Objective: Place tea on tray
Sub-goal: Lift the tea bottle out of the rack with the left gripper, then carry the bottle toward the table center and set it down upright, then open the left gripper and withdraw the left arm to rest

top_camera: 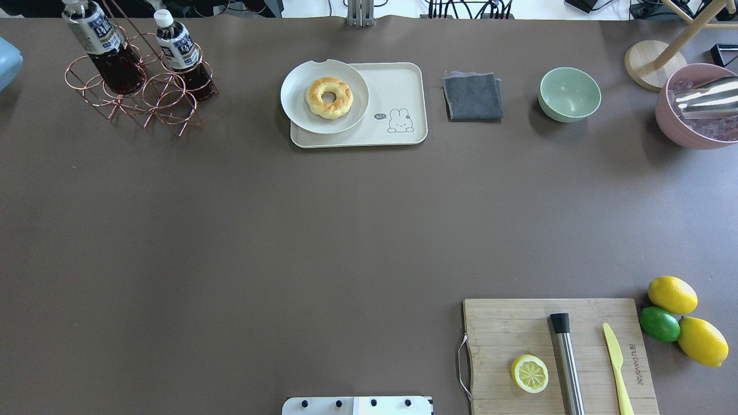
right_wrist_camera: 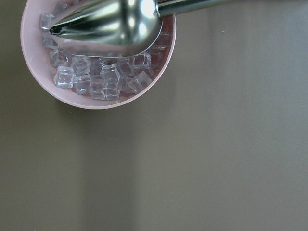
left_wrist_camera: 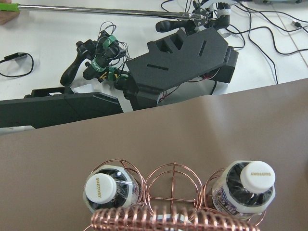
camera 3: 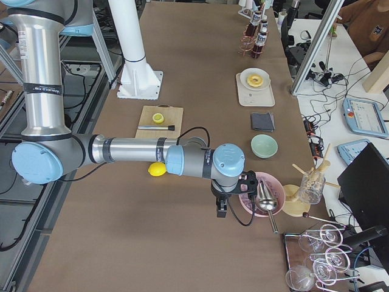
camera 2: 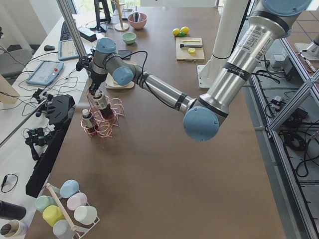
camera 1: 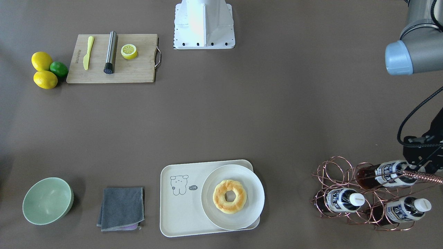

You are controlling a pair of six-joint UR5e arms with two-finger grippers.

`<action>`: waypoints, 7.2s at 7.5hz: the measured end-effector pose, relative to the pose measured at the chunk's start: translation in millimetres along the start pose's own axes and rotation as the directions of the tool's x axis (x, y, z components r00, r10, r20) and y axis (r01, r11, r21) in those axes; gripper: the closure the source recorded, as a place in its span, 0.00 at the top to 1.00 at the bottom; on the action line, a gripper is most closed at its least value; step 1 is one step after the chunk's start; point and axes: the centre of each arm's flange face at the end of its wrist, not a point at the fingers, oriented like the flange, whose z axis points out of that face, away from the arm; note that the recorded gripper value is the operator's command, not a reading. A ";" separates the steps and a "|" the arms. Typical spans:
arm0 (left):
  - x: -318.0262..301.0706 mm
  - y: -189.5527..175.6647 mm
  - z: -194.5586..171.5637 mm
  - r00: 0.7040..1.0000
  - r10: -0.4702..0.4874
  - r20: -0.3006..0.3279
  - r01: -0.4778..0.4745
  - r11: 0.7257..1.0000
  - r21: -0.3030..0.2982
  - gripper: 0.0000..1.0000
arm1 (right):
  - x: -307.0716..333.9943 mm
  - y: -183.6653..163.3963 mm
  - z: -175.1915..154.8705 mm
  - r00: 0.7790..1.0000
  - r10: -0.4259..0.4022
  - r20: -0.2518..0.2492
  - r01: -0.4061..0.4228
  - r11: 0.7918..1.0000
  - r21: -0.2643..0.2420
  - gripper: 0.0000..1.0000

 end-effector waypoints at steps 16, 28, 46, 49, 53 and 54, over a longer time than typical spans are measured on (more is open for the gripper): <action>283.7 142.9 -134.0 0.959 -0.259 -0.116 0.267 0.962 0.063 0.00 | 3.1 0.5 2.6 1.000 0.006 0.001 -0.006 1.000 -0.005 1.00; 528.0 229.6 -55.5 0.988 -0.152 0.033 0.145 0.977 0.155 0.00 | -5.6 -4.6 -7.7 1.000 -0.013 -0.002 0.013 1.000 0.016 1.00; 521.2 244.1 -48.8 0.993 -0.118 -0.026 0.121 0.981 0.154 0.97 | -7.6 -6.0 -10.1 1.000 -0.015 -0.001 0.015 1.000 0.020 1.00; 472.2 192.4 -57.6 0.994 -0.102 -0.040 0.106 0.985 0.134 0.97 | -14.2 -7.6 -16.3 1.000 -0.024 0.000 0.024 0.999 0.032 1.00; 359.9 163.9 -39.3 0.999 -0.051 -0.007 0.052 0.976 0.210 0.97 | -22.4 -9.6 -22.6 1.000 -0.007 0.017 0.007 0.999 0.047 1.00; 333.1 166.1 -36.6 0.998 -0.055 0.013 0.051 0.974 0.219 0.97 | -23.3 -9.8 -22.5 1.000 -0.008 0.021 0.007 0.999 0.047 1.00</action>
